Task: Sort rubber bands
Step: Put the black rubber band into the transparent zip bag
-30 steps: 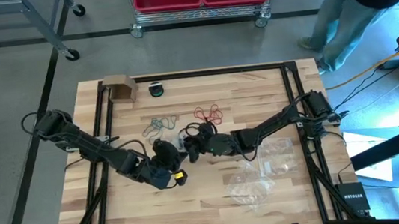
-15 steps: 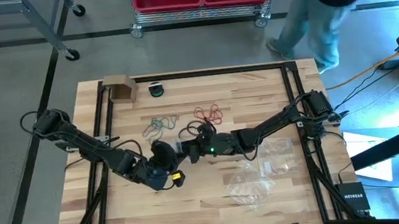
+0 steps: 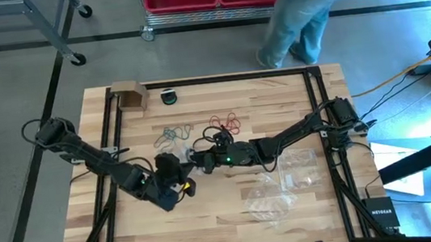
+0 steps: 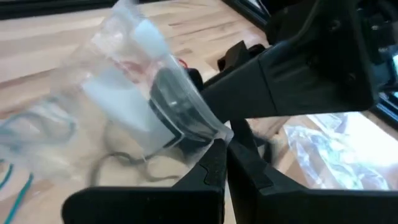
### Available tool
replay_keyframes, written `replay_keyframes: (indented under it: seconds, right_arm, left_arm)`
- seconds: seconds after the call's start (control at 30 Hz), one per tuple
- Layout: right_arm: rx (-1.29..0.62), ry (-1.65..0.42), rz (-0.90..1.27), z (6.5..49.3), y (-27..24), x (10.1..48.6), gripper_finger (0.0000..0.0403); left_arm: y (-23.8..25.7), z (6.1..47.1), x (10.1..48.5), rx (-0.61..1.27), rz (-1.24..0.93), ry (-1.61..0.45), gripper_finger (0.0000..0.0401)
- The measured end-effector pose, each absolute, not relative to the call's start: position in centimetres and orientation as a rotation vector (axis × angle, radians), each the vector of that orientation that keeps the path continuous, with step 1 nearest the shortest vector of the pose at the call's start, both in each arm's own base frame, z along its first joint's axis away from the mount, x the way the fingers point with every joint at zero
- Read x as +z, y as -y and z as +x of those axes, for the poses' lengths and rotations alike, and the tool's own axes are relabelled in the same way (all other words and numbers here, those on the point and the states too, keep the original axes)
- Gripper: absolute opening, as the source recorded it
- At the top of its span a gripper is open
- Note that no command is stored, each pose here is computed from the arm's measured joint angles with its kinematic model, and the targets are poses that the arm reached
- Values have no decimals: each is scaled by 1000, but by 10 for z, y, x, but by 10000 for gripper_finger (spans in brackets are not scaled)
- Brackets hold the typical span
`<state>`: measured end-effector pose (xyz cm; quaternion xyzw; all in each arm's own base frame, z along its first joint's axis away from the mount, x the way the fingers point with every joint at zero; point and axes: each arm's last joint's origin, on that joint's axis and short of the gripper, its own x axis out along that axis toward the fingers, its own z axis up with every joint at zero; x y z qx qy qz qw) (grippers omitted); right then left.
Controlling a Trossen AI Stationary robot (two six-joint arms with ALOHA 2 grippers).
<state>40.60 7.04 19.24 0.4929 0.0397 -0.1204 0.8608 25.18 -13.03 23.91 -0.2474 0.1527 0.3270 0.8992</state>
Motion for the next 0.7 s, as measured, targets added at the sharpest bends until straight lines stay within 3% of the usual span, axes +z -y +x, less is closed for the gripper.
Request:
replay_keyframes:
  seconds: [0.4,0.7]
  right_arm:
    - [-250,-98,926,406,-70,192,170]
    - [-280,-136,707,405,-69,189,170]
  left_arm:
    - [124,240,199,687,-664,-278,0]
    - [121,237,201,639,-647,-294,0]
